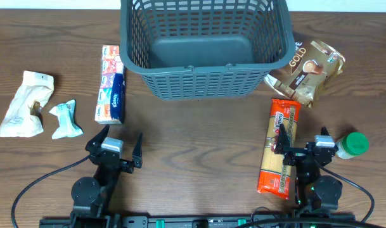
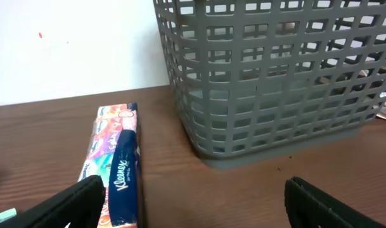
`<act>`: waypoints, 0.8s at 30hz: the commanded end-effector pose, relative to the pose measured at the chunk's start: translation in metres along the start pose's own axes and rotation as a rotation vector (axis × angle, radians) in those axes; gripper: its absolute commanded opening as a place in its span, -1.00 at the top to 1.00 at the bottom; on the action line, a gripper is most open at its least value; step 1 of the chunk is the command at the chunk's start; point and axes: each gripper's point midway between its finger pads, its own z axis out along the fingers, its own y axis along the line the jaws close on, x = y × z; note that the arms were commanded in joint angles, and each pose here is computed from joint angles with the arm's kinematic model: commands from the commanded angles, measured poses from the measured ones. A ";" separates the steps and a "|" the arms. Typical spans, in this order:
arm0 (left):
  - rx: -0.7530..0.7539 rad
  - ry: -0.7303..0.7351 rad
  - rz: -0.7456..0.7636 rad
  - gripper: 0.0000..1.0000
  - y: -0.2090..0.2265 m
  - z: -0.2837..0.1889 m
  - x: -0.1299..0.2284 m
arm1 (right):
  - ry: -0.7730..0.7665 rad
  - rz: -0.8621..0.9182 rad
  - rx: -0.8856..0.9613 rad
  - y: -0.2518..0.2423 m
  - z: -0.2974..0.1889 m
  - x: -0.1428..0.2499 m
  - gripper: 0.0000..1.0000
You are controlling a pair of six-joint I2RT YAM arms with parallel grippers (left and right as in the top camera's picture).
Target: Pack container
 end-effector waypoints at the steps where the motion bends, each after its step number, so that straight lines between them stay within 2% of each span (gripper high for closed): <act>1: 0.028 0.036 0.004 -0.80 -0.005 0.002 0.015 | -0.003 -0.012 -0.007 0.001 0.000 0.000 -0.98; 24: 0.028 0.036 0.004 -0.79 -0.005 0.002 0.015 | -0.003 -0.012 -0.007 0.001 0.000 0.000 -0.98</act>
